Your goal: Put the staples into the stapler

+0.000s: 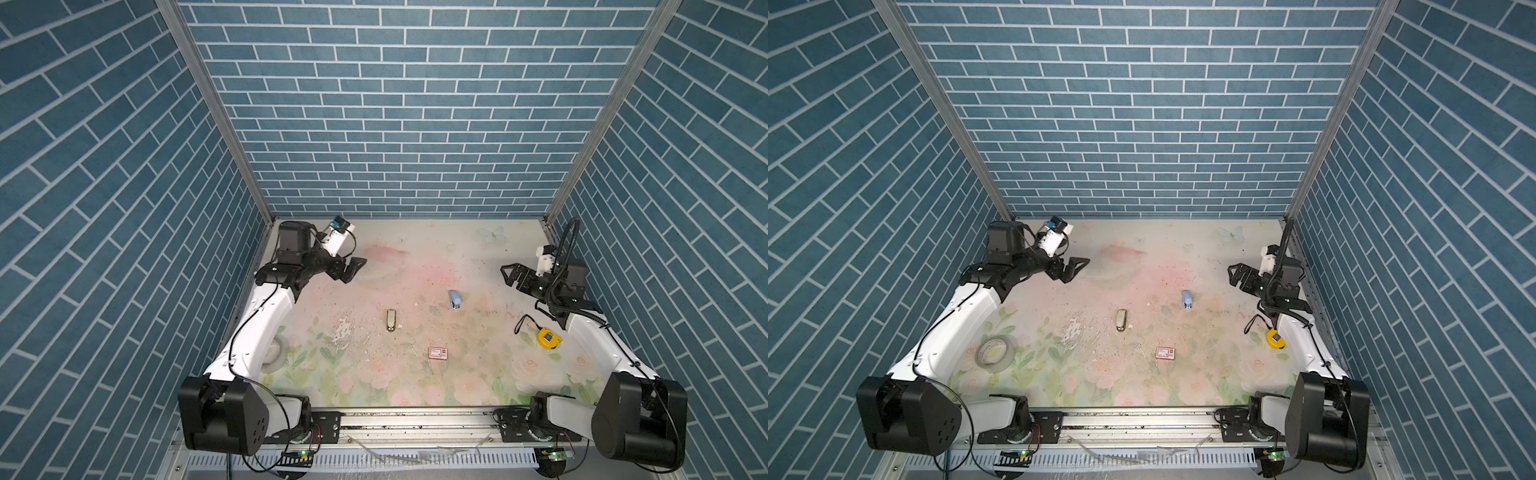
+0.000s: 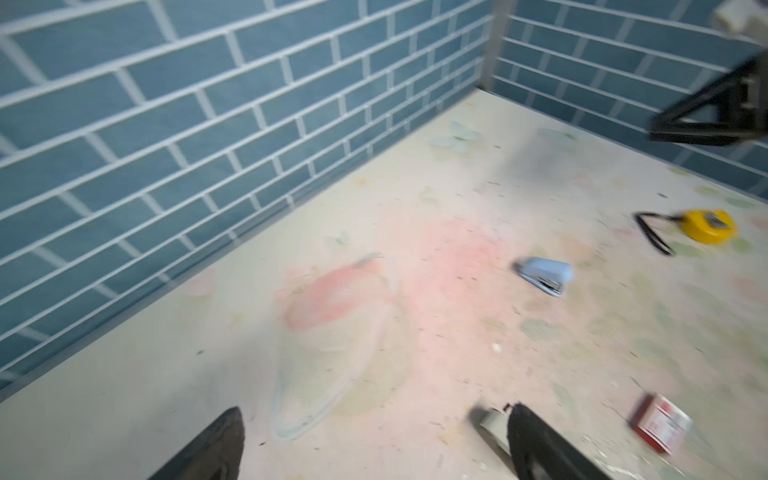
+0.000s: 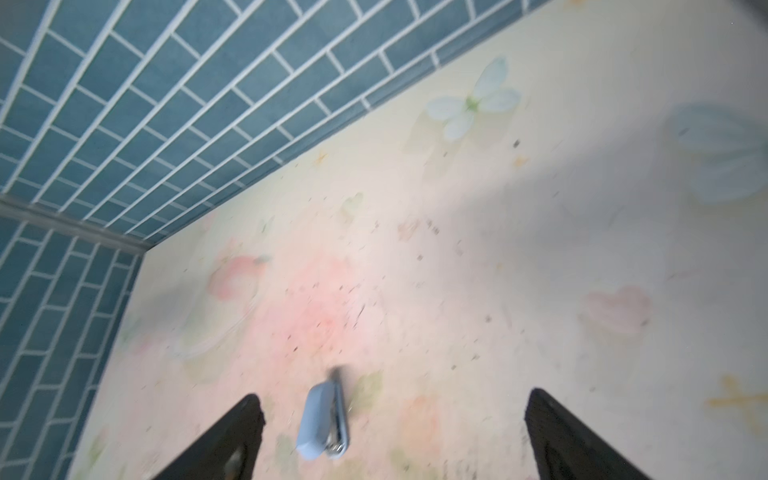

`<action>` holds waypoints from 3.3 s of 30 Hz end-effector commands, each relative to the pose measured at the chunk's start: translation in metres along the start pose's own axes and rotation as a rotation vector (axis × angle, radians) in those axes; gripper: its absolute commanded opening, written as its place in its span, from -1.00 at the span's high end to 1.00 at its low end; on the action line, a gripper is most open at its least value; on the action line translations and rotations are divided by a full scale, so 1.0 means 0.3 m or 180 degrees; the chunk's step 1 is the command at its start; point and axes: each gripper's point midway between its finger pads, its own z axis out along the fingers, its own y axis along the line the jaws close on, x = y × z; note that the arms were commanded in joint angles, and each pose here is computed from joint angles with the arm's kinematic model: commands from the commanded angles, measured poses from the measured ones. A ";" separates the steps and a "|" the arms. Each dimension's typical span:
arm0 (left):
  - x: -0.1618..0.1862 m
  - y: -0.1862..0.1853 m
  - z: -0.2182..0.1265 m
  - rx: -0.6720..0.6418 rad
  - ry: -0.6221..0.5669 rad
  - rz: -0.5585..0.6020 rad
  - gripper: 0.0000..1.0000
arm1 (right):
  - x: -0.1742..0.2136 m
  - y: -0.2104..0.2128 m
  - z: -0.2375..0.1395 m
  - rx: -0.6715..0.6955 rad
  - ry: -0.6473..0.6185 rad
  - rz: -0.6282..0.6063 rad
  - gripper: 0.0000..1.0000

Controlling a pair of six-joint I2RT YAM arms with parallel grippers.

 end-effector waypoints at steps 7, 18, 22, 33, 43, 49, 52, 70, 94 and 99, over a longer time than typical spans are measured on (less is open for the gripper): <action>0.175 -0.495 0.120 0.1453 0.0859 0.0765 -0.99 | 0.235 0.150 -0.123 -0.0827 0.0633 0.0775 -0.54; 0.325 -0.739 0.266 0.2064 0.1197 0.1034 -0.78 | 0.491 0.189 -0.125 -0.1163 0.1263 0.1033 -0.23; 0.391 -0.766 0.321 0.2115 0.1314 0.1053 -0.66 | 0.576 0.208 -0.101 -0.1189 0.1544 0.0983 -0.19; 0.524 -0.834 0.421 0.2077 0.1358 0.1044 -0.46 | 0.734 0.239 -0.053 -0.1287 0.1937 0.0893 0.03; 0.566 -0.854 0.486 0.1986 0.1310 0.1166 -0.34 | 0.841 0.278 -0.030 -0.1424 0.2251 0.0749 0.09; 0.591 -0.873 0.480 0.2102 0.1332 0.1207 -0.31 | 0.881 0.280 -0.018 -0.1411 0.2362 0.0733 0.10; 0.609 -0.880 0.486 0.2112 0.1356 0.1248 -0.28 | 0.900 0.268 -0.015 -0.1363 0.2400 0.0746 0.12; 0.673 -0.923 0.488 0.2169 0.1422 0.1323 0.10 | 0.921 0.267 -0.013 -0.1384 0.2387 0.0745 0.18; 0.713 -0.919 0.491 0.2160 0.1500 0.1346 0.22 | 0.956 0.275 -0.007 -0.1435 0.2479 0.0728 0.23; 0.719 -0.922 0.496 0.2175 0.1513 0.1349 0.30 | 0.958 0.278 -0.005 -0.1445 0.2475 0.0712 0.23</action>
